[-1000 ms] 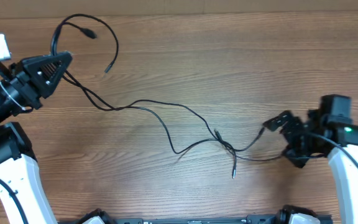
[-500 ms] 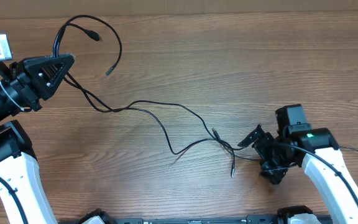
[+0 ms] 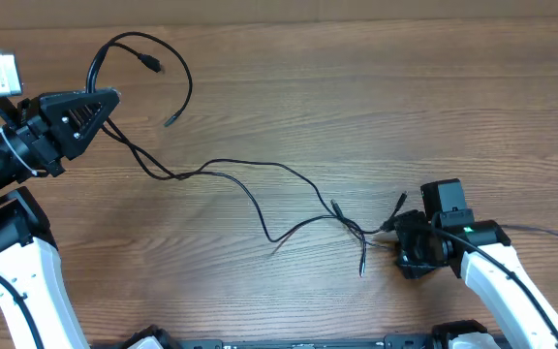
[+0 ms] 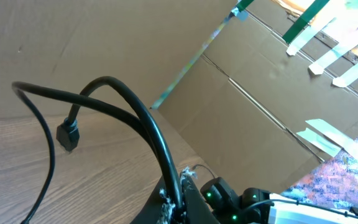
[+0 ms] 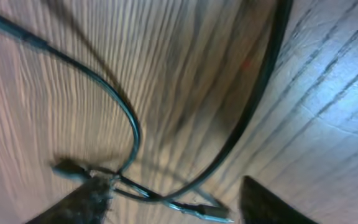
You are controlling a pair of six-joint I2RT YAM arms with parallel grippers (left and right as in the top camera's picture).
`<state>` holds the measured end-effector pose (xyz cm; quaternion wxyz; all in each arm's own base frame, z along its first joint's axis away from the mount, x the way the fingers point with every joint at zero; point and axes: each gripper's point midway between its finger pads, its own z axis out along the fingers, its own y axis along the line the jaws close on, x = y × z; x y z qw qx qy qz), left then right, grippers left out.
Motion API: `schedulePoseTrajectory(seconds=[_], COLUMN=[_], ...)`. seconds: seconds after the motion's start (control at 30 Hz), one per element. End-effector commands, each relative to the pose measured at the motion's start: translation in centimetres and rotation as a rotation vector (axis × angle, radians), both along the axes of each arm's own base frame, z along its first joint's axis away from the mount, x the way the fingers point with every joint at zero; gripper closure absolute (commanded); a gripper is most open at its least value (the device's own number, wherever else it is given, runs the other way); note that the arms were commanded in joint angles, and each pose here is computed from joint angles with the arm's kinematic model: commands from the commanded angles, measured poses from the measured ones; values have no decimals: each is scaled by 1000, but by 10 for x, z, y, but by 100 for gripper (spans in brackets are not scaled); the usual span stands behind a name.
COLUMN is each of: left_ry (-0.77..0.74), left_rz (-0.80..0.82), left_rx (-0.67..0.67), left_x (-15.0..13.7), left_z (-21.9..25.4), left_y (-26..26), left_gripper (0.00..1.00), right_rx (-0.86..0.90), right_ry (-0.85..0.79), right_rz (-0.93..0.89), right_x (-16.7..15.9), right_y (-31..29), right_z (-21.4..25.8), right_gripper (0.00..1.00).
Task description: Untangle cables
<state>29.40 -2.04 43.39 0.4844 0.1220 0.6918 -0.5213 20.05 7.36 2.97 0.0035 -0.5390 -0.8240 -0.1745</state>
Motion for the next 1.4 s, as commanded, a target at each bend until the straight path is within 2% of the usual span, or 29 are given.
schedulePoseTrajectory(seconds=[0.0, 0.17, 0.2, 0.23, 0.37, 0.47, 0.53, 0.67, 0.8, 0.9, 1.0, 1.13, 1.37], left_ry=[-19, -8, -8, -7, -2, -2, -1, 0, 1, 6, 27, 39, 78], left_rz=[-2, 0, 0, 0, 0, -1, -4, -6, -6, -6, -12, -18, -20], left_rx=[16, 6, 6, 6, 2, 3, 4, 6, 5, 2, -7, -10, -34], left_x=[-4, -4, -4, -4, -4, -4, -4, -4, -4, -4, -5, -6, -6], left_z=[8, 8, 8, 8, 8, 8, 8, 7, 7, 7, 7, 6, 6], left_y=[-2, -1, -1, -1, -1, -2, -2, -2, -2, -2, -3, -3, -3], left_gripper=[96, 96, 96, 96, 96, 96, 96, 96, 96, 96, 96, 96, 96], right_rx=[-7, -12, -13, -14, 12, 48, 72, 133, 176, 137, 77, -26, -316], right_ry=[3, 32, 40, 51, 13, -221, -410, -622, -783, -897, -971, -978, -892], right_rz=[-27, -27, -26, -26, -12, 120, 209, 240, 288, 312, 247, 167, -13], right_x=[0, 0, 0, 0, 14, 57, 90, 136, 168, 187, 204, 211, 188], right_y=[-1, -1, -1, -1, 4, 18, 28, 37, 42, 36, 6, -48, -186], right_z=[-10, -23, -26, -29, -33, -15, 11, 67, 130, 174, 206, 204, 184], right_gripper=[38, 41, 58, 96, 96, 96, 96, 96, 96, 96, 96, 96, 96])
